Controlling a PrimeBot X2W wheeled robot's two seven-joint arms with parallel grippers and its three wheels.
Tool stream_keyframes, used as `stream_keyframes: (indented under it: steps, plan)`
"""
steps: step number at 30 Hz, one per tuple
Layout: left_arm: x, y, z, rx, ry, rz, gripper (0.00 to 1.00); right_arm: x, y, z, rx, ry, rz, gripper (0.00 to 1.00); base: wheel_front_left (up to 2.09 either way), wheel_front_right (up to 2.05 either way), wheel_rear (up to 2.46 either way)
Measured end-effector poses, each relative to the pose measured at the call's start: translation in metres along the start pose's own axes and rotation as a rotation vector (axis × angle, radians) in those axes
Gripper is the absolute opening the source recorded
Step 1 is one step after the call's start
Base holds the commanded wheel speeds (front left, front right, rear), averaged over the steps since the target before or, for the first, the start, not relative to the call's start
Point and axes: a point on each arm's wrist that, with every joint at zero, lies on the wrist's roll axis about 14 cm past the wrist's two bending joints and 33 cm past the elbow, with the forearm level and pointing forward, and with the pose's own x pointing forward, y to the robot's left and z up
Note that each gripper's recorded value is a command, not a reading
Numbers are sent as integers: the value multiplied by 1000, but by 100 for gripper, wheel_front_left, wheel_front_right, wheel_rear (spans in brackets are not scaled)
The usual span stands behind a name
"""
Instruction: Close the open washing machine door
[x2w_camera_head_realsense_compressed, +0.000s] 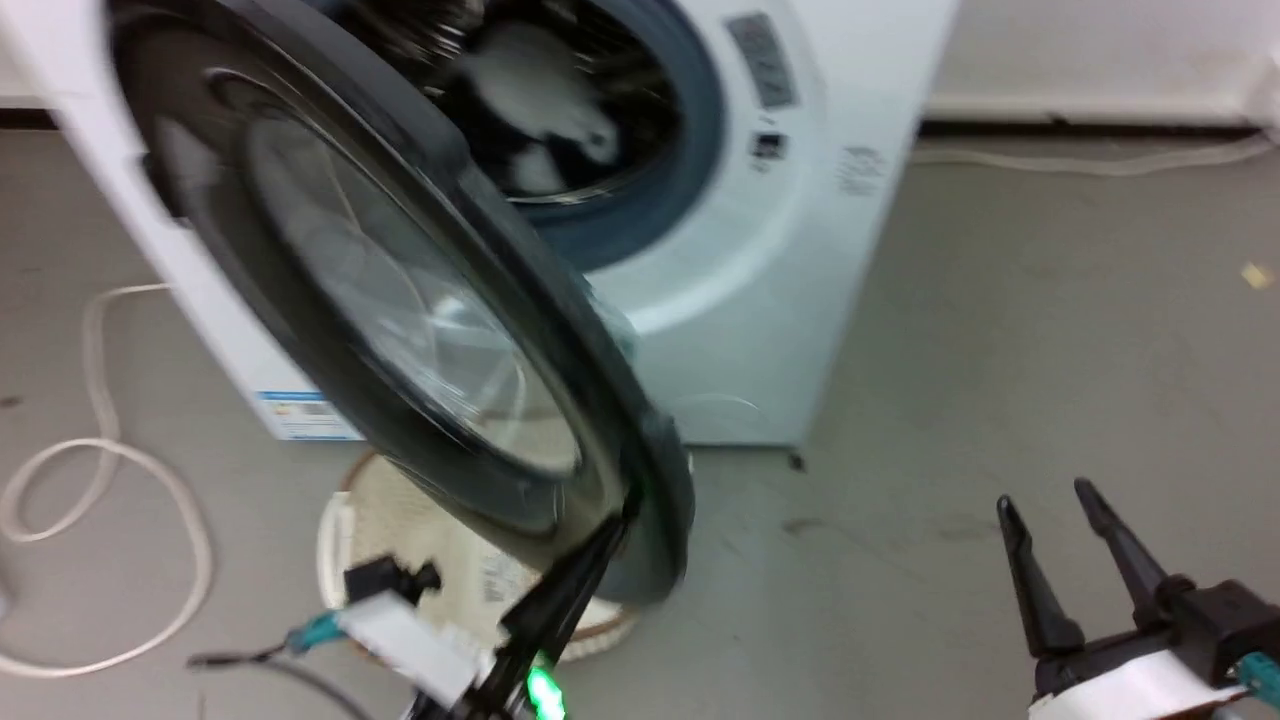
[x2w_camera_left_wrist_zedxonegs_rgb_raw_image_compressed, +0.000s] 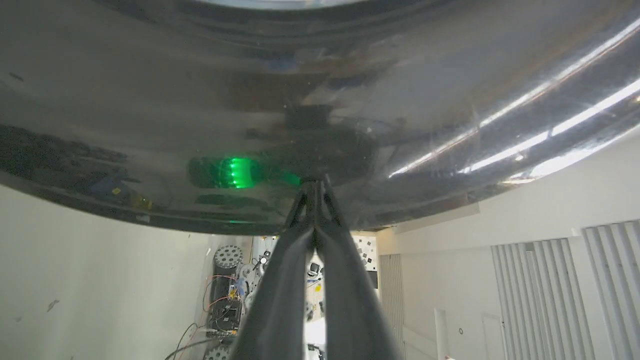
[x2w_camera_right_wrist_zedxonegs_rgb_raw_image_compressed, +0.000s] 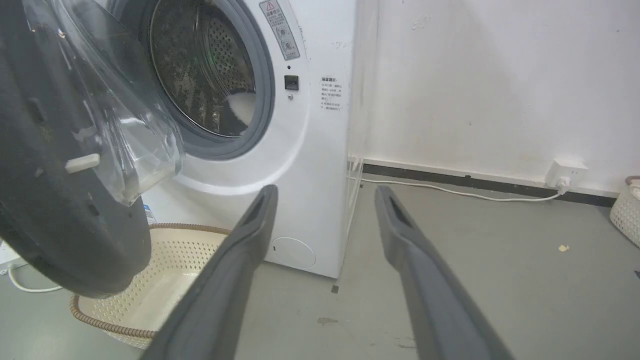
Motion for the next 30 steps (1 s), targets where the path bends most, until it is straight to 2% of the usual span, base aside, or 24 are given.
stream_keyframes:
  steps: [4, 10, 15, 21, 24, 26, 27, 28, 29, 30]
  plan:
    - [47, 7, -4, -15, 13, 4, 0, -6, -24, -6, 1, 23, -73, 100, 0, 0, 0]
    - [112, 12, 29, -29, -147, 3, 0, -15, -49, -16, 3, 66, -160, 100, 0, 0, 0]
    - [151, 12, 34, -21, -192, -2, 0, -24, -61, -26, -2, 106, -206, 100, 0, 0, 0]
    - [157, 5, 37, -10, -228, -12, 0, -23, -60, -24, 3, 97, -204, 100, 0, 0, 0]
    - [146, -1, 40, 37, -246, -22, 0, -18, -53, -17, 8, 71, -182, 100, 0, 0, 0]
    - [131, 0, 42, 106, -266, -15, 0, -15, -48, -11, 10, 49, -161, 100, 0, 0, 0]
    - [121, 1, 45, 151, -278, -8, 86, -14, -45, -8, 11, 39, -152, 100, 0, 0, 0]
    - [111, 1, 47, 192, -294, -2, 86, -14, -42, -6, 13, 32, -142, 100, 0, 0, 0]
    - [99, 2, 50, 240, -308, 5, 100, -13, -40, -4, 14, 24, -133, 100, 0, 0, 0]
    - [87, 1, 54, 293, -327, 9, 100, -13, -36, -3, 16, 19, -120, 100, 0, 0, 0]
